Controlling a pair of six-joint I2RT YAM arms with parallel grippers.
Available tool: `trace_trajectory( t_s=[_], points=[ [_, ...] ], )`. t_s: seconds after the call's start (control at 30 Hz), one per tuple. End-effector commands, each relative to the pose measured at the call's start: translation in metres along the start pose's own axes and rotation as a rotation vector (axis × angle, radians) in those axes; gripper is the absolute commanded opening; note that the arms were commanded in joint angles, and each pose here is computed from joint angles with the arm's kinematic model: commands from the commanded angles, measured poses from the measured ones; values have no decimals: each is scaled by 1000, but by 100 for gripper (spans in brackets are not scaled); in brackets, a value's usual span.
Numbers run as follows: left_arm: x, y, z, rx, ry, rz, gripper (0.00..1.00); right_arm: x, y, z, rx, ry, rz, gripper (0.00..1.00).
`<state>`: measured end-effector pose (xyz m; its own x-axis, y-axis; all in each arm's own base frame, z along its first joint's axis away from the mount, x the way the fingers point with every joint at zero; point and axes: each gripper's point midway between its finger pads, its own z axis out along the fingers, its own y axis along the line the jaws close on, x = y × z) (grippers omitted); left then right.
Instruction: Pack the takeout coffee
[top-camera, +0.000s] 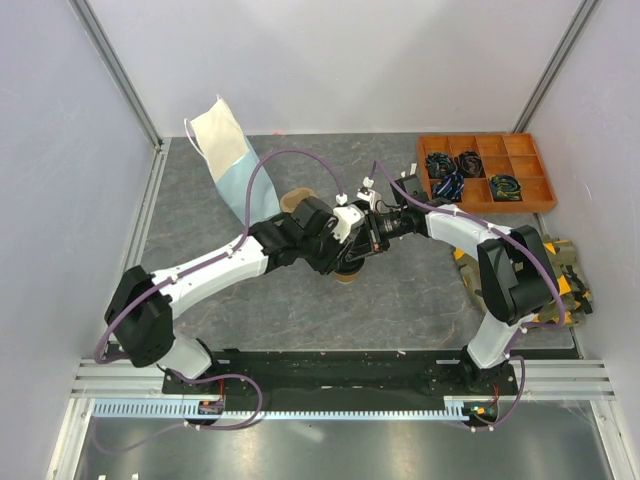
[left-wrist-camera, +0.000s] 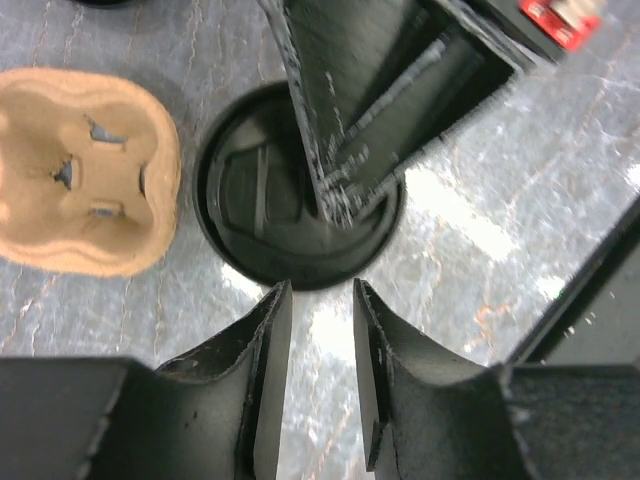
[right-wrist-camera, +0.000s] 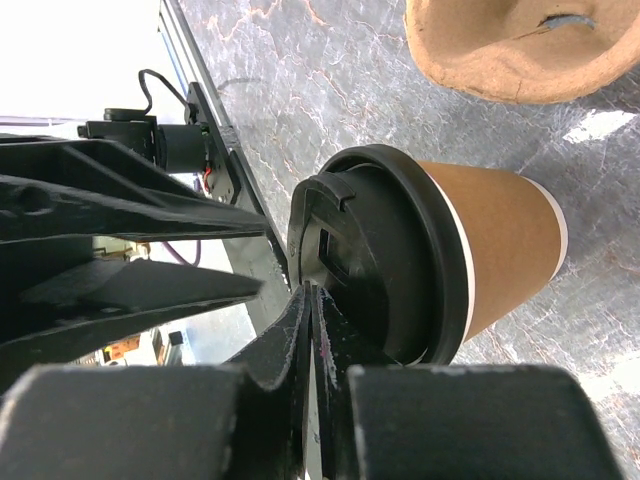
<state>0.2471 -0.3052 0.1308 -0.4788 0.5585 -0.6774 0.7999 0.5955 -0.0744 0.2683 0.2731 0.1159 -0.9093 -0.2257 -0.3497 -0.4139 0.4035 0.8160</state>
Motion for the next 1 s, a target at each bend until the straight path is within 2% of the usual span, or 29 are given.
trace_trajectory(
  t_s=[0.0,0.13,0.17,0.2,0.27,0.5,0.8,0.97],
  points=[
    [-31,-11,-32,64,-98,4,39,3,-34,5,152,7,0,10],
    [-42,-9,-36,160,-153,-151,37,-2,-24,3,115,0,-7,11],
    [-45,2,-35,173,-181,-193,36,-3,-20,3,106,-2,-10,11],
    [-46,-7,-38,262,-190,-216,36,-7,-13,1,86,-9,-19,11],
    [-50,-3,-40,307,-224,-289,35,-10,-6,-1,74,-18,-32,11],
    [-55,-21,-44,472,-246,-354,33,-15,9,-6,29,-32,-53,13],
    [-48,-10,-27,515,-210,-491,27,-25,32,-13,-24,-58,-68,14],
    [-52,-5,-30,572,-247,-552,26,-30,45,-21,-40,-79,-88,14]
  ],
)
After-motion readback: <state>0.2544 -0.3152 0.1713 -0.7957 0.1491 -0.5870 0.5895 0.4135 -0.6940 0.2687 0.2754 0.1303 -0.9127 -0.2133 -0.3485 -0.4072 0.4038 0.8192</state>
